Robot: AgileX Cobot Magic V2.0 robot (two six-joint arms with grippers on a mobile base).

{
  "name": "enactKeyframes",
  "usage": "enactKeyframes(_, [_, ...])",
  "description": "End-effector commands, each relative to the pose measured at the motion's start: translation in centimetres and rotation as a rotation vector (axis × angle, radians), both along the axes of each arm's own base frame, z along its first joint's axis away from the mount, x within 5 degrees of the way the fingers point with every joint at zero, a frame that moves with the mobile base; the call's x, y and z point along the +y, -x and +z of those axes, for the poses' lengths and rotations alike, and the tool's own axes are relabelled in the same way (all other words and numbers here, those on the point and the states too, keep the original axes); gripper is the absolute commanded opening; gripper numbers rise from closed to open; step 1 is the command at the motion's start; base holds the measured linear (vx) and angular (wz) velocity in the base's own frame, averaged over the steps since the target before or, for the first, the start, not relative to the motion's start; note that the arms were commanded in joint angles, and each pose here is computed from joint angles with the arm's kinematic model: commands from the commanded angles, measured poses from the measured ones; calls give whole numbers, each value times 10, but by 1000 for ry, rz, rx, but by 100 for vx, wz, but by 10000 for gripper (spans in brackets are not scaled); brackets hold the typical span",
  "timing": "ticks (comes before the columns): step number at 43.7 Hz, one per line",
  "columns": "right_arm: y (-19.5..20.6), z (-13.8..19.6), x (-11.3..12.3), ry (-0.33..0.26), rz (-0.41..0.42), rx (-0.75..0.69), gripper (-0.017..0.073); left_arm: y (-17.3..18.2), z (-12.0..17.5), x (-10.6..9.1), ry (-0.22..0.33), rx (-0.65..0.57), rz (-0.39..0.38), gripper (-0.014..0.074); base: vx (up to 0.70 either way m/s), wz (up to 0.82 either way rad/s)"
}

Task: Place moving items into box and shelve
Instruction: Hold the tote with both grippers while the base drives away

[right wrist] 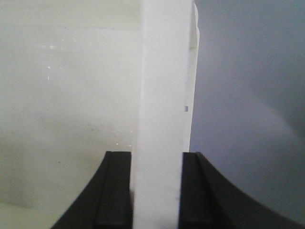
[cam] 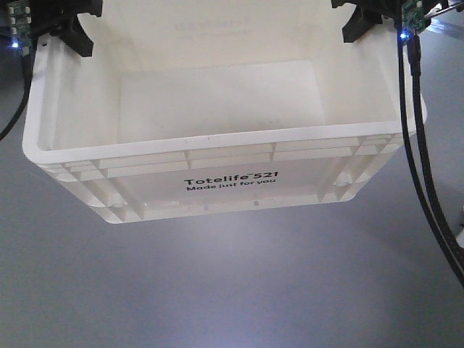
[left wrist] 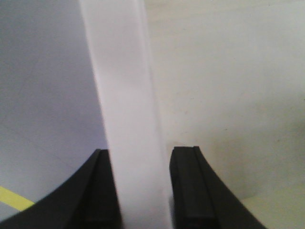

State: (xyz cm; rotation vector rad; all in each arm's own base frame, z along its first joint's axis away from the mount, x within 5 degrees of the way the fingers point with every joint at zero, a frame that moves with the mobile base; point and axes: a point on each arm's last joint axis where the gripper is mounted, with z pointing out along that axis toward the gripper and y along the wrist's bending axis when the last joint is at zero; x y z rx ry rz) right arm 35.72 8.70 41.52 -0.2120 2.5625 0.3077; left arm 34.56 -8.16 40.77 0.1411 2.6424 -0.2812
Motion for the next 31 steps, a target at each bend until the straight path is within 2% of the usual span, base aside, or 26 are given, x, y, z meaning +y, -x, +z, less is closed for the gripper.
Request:
enactKeyframes(1, [34, 50, 16, -204, 133, -130, -3, 8, 30, 0, 48, -163, 0, -6, 2, 61])
enactKeyframes(31, [34, 50, 16, -204, 133, -130, -3, 8, 30, 0, 49, -161, -1, -6, 8, 64])
